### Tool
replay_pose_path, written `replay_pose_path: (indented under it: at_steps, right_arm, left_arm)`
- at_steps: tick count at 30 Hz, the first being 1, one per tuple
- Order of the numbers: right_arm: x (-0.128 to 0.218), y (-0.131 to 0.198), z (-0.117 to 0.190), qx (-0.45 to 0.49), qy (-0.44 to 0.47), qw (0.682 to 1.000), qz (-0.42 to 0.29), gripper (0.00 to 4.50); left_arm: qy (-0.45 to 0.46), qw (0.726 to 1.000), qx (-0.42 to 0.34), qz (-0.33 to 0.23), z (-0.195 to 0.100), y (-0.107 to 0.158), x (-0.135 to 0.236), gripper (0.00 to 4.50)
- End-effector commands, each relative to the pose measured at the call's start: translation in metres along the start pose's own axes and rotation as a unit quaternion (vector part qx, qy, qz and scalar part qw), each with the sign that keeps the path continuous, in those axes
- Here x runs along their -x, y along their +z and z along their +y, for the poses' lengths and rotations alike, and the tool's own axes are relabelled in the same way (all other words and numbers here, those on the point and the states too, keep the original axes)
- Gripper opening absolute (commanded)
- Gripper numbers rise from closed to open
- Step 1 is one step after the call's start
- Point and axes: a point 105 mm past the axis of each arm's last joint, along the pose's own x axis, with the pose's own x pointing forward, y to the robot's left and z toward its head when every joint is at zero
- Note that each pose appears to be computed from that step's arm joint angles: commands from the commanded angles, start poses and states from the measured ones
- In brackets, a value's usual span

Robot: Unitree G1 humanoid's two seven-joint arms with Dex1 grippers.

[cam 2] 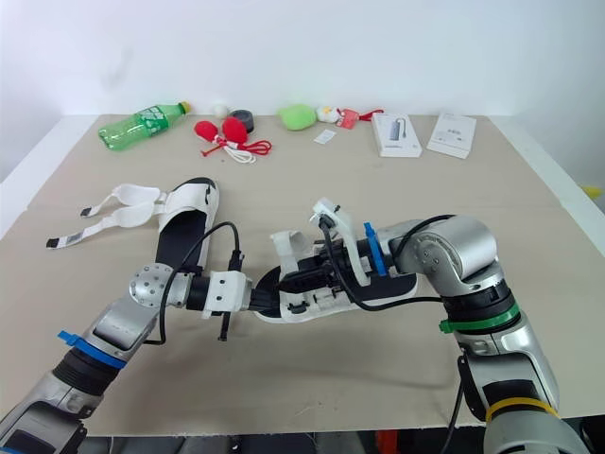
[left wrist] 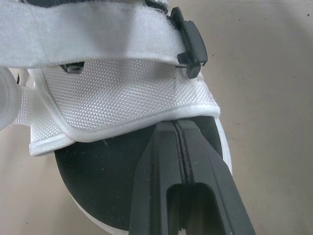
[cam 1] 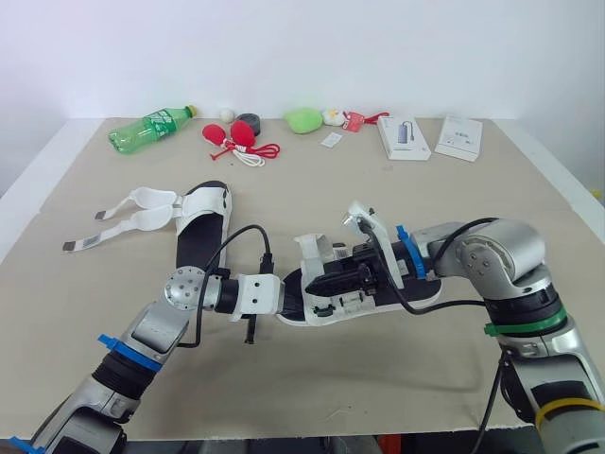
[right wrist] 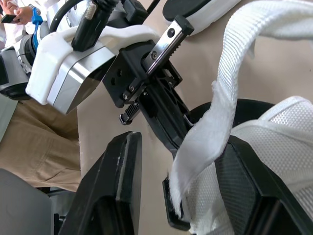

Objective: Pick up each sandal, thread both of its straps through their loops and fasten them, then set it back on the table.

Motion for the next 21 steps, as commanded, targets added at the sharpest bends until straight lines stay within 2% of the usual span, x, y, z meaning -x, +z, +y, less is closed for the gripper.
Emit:
replay_pose_path:
  at_steps: [1,5,6,21]
  right_arm:
    - [0.005,0.005,0.006,0.012,0.007,1.000,-0.012,1.72]
    - [0.005,0.000,0.003,0.013,0.000,1.000,-0.002,0.30]
    - [0.005,-0.001,0.003,0.013,0.000,1.000,-0.001,0.07]
    - [-0.001,-0.033,0.009,0.087,0.004,0.995,0.053,0.07]
  left_arm:
    - [-0.030,0.999,0.023,0.029,-0.014,-0.016,-0.008,0.00]
    - [-0.032,0.999,0.023,0.030,-0.015,-0.017,-0.008,0.00]
    - [-0.032,0.999,0.023,0.030,-0.015,-0.017,-0.008,0.00]
    - [-0.033,0.999,0.022,0.028,-0.015,-0.017,-0.009,0.00]
